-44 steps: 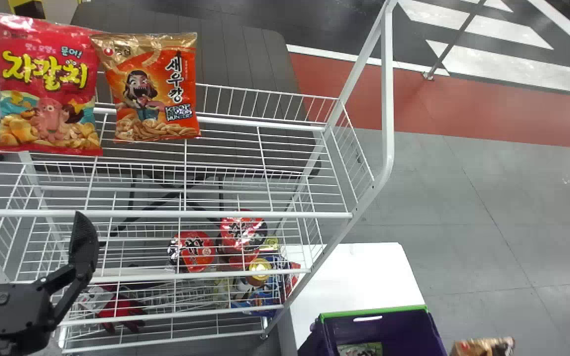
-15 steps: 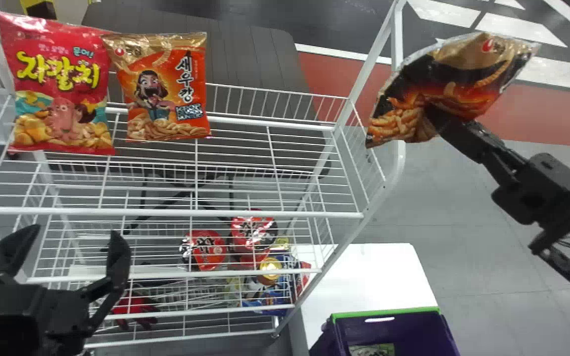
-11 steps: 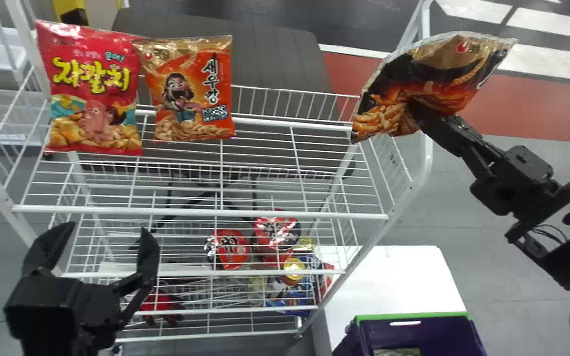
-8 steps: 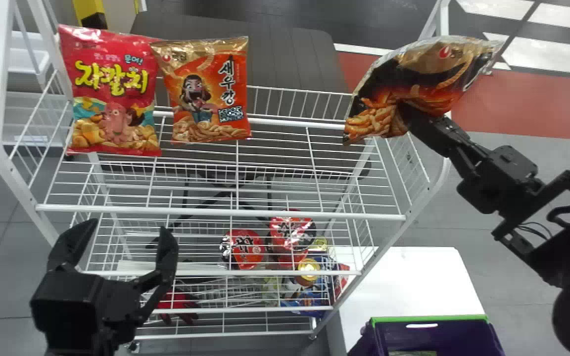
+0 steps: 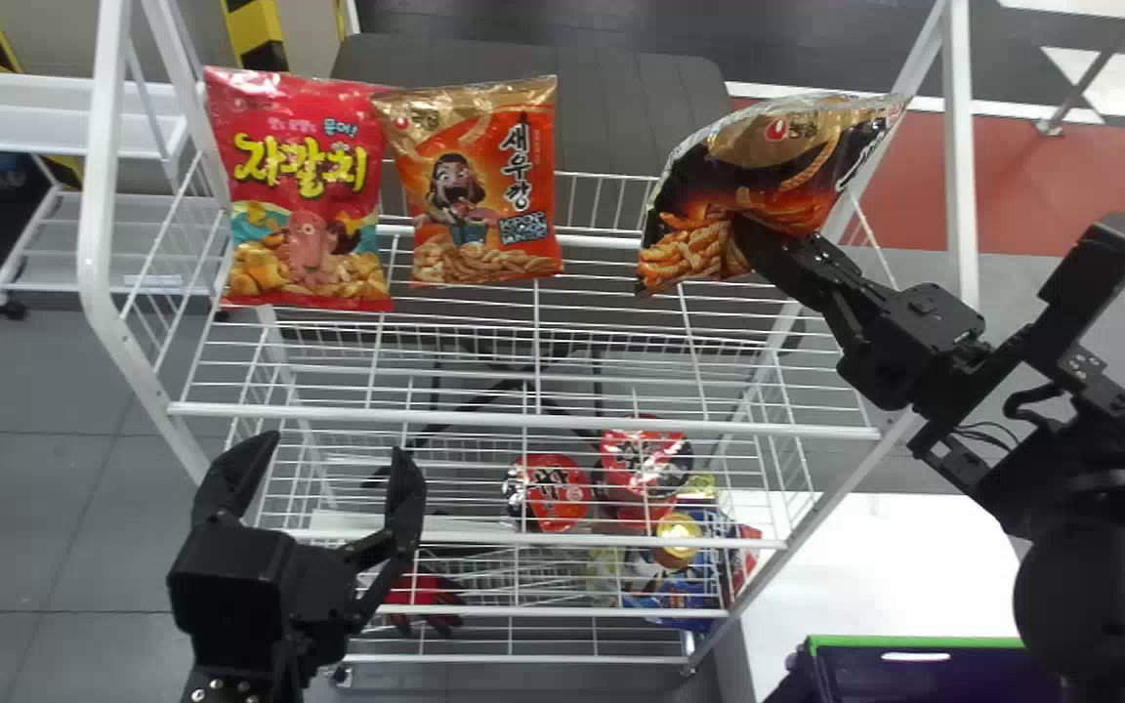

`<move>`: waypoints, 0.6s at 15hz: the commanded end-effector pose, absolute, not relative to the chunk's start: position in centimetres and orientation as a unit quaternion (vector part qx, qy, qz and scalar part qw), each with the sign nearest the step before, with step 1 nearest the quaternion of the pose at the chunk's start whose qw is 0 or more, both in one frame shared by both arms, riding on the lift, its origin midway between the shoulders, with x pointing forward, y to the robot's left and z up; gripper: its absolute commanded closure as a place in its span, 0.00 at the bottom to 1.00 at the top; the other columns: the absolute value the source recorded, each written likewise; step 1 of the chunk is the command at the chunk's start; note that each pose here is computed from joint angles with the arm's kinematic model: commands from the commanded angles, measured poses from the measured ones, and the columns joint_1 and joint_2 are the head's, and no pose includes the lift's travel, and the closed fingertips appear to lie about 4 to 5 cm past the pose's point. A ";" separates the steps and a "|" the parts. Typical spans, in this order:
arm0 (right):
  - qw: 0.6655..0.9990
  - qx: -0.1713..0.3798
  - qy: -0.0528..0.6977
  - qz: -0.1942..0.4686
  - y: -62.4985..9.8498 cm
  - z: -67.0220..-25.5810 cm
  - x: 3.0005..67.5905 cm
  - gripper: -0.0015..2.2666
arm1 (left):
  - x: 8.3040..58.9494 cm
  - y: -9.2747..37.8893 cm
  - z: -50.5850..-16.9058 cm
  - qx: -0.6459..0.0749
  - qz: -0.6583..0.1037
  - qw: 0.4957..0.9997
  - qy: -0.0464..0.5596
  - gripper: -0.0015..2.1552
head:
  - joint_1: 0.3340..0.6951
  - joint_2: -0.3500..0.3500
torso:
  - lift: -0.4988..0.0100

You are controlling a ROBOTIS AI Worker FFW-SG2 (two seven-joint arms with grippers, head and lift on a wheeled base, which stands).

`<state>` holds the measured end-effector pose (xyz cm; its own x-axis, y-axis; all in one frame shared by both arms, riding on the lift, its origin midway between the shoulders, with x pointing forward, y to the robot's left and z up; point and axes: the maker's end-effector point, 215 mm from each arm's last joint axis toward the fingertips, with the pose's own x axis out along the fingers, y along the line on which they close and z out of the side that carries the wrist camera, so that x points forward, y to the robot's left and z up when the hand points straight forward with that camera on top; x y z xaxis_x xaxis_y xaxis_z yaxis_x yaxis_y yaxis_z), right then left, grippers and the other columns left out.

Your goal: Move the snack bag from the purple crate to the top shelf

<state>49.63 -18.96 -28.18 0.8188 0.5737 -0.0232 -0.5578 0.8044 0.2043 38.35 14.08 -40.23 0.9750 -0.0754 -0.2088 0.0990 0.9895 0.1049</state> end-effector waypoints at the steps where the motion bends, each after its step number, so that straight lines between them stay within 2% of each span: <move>1: 0.950 0.090 0.046 0.297 -17.5 -28.9 50.7 0.65 | 38.6 14.3 -40.2 0.053 -0.042 0.993 0.100 0.07 | 1.00 0.41 | 0.98; 6: 0.961 0.058 0.034 0.269 -14.8 -30.3 54.8 0.65 | 38.7 14.0 -40.2 0.052 -0.047 0.993 0.099 0.07 | 1.00 0.46 | 0.98; 9: 0.970 0.045 0.056 0.232 -15.0 -32.5 57.7 0.65 | 38.7 14.4 -40.5 0.054 -0.045 0.992 0.101 0.07 | 1.00 0.47 | 0.98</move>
